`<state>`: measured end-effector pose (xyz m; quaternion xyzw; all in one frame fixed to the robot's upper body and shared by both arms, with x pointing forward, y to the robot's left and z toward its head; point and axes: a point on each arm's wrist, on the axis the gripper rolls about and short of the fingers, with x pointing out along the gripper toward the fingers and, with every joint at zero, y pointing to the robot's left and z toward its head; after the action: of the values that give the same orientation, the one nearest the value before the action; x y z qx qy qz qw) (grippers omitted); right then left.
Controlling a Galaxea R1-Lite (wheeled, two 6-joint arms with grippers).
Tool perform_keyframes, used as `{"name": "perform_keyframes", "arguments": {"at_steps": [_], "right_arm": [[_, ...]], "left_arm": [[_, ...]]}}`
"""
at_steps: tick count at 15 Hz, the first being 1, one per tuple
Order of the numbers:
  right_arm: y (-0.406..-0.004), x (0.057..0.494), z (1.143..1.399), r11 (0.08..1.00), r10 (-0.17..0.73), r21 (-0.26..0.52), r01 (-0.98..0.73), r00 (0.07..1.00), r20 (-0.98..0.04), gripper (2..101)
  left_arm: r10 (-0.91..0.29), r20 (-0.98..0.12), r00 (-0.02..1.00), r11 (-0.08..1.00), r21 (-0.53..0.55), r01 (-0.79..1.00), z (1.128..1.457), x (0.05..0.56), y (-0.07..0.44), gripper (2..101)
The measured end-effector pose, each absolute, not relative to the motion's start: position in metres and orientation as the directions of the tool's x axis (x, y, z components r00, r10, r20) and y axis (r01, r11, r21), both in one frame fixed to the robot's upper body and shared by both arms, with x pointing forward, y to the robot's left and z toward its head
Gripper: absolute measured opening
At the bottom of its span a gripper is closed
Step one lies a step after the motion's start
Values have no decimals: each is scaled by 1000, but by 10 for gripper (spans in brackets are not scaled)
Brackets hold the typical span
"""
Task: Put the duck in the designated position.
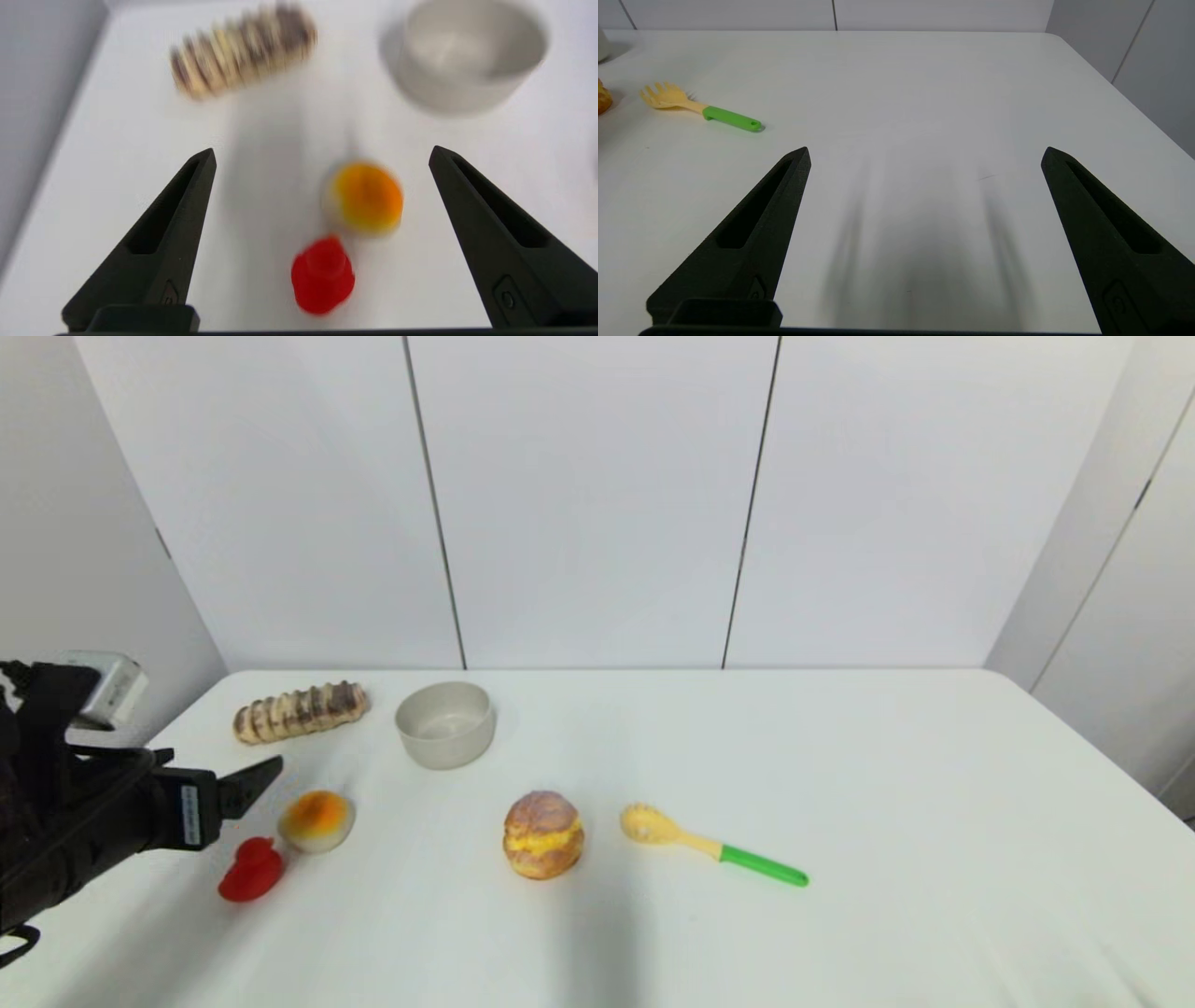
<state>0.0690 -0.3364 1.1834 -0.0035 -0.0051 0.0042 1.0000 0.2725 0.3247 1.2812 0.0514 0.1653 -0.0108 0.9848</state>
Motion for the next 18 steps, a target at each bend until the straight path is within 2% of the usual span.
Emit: {"name": "perform_keyframes", "arguments": {"at_steps": [5,9,11,14,18], "right_arm": [[-336,69,1183,1000,9,-7,-8,1000,10,980],[-336,69,1183,1000,8,-7,-8,1000,10,980],[-336,69,1183,1000,9,-7,-8,1000,10,980],[-336,69,1183,1000,8,-7,-8,1000,10,980],[-336,69,1183,1000,8,-7,-8,1000,10,980]], "left_arm": [[-24,-78,997,980,194,39,1344,257,325,950],[-26,48,998,961,277,12,1393,238,326,962],[-26,59,998,946,325,6,1404,224,327,965],[-26,90,996,943,334,-5,1409,201,328,970],[-18,0,1000,943,332,17,1392,162,331,971]]}}
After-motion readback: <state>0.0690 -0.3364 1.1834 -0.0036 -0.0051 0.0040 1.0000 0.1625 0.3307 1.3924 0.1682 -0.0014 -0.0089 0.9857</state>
